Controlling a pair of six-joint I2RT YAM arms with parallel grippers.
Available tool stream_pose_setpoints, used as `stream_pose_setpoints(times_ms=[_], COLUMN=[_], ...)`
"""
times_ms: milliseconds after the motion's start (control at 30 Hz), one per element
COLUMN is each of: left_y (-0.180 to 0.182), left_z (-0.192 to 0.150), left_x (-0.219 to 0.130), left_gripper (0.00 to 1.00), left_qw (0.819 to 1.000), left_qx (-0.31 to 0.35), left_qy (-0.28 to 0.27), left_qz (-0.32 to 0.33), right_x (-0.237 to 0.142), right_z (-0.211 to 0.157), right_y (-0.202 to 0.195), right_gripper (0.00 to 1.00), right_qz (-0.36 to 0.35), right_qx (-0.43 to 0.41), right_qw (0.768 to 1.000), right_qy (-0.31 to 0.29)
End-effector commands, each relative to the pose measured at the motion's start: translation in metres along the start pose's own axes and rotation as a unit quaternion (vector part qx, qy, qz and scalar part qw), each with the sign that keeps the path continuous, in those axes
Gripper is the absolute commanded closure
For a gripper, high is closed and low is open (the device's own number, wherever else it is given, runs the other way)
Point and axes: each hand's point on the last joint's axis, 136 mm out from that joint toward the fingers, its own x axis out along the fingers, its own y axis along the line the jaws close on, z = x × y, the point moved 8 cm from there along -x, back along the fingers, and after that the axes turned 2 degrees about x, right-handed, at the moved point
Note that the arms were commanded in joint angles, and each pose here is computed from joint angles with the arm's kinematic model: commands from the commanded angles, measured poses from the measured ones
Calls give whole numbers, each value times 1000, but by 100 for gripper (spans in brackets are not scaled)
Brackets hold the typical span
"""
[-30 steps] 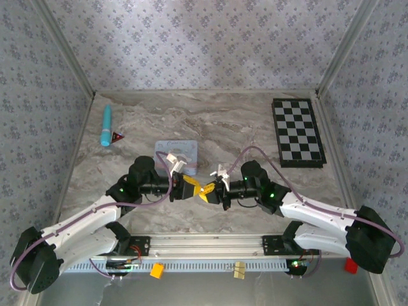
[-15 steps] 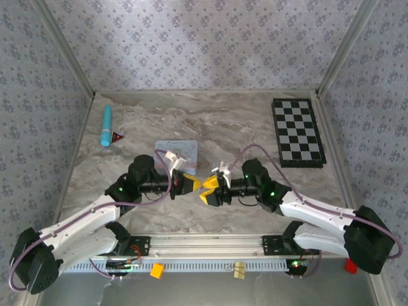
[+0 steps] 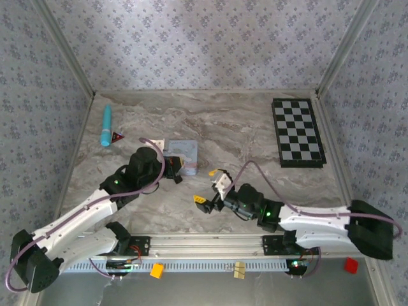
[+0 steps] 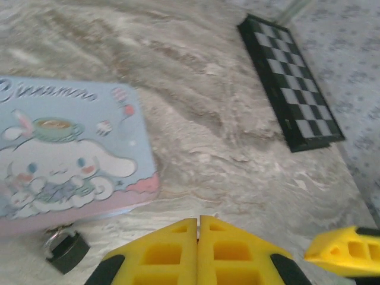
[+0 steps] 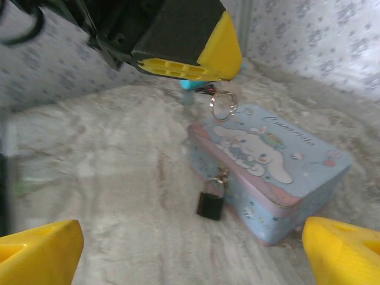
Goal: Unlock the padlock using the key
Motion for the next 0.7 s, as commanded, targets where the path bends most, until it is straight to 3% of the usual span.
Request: stream_pose_setpoints(times_ms=[0,200,400,667], left_y=[2,-3,-6,-10], left_z=[2,-2,-9,-8], left_x=[-1,-4,-1,-7], left_gripper=[100,100,100,100], left_qw=[998,998,998,998], left_qx=[-52,-47,-55,-59], left_qy=[-15,-10,-10,-17], left_qz=[28,28,18,-6], right_x=[12,36,59,65], right_z=[23,28,30,18], right_y=[-9,-1,14,16], right_gripper=[9,16,31,45], right_qz=[-118,-119,-90,-92], right_qx=[-39,-29,-37,-62], right_qw=[990,989,993,993], right_qy=[-68,-78,-65,-52])
